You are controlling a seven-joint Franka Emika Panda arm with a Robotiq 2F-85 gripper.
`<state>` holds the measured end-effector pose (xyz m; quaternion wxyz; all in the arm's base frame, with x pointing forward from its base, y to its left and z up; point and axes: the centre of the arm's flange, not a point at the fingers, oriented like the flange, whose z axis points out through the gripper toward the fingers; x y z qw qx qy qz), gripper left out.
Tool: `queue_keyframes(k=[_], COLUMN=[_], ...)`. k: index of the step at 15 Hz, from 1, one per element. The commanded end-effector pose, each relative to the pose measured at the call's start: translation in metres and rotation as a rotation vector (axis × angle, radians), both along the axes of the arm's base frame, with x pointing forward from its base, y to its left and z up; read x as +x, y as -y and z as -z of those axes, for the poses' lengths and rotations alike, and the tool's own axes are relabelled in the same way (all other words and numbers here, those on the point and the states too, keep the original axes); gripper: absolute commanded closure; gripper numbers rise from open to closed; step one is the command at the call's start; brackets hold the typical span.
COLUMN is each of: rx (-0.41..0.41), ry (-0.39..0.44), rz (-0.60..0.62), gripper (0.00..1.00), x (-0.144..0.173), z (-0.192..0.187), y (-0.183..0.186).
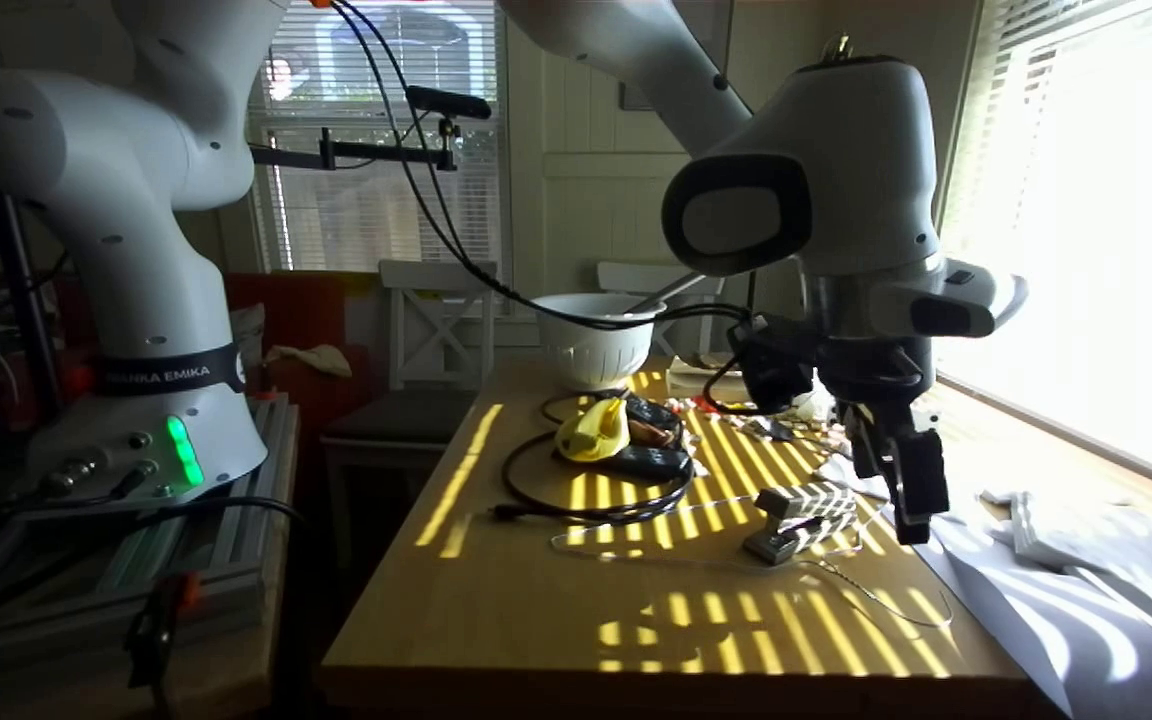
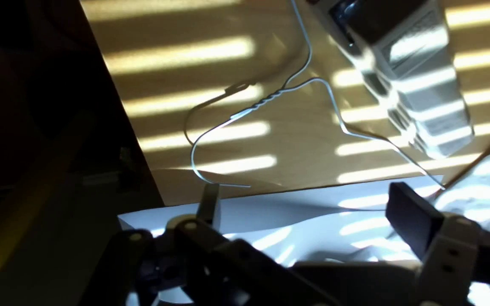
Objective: Turn the stapler, then pick up the paper from the table and staple it
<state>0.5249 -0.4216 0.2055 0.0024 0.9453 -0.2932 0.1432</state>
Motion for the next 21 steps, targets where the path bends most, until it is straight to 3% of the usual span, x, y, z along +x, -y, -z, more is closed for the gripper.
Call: queue_keyframes(k=[1,5,6,7,9,11,15,17,21], rx=[-0.014,-0.071,-0.069,-0.063,-0.07,0.086,0.275,0.329,0.353], ry=[0.031,0.05,0.043,0.058,0.055,0.049,0.037,0.06,0.076], rz=[0.204,0.441,0.469,0.401,0.446,0.407,0.356,0.361,0.362], gripper=[0.0,0.0,0.0,0.0,0.0,0.0,0.0,0.0,0.0], x=[0.016,-0.008,-0.013,-0.025,-0.029,-0.025,-0.019,-0.019,-0.028], z=[0.001,-0.008,-0.008,-0.013,-0.011,-0.003,0.008,-0.002,-0.004], y=[0.07,0.125,0.125,0.109,0.119,0.111,0.112,0.126,0.154])
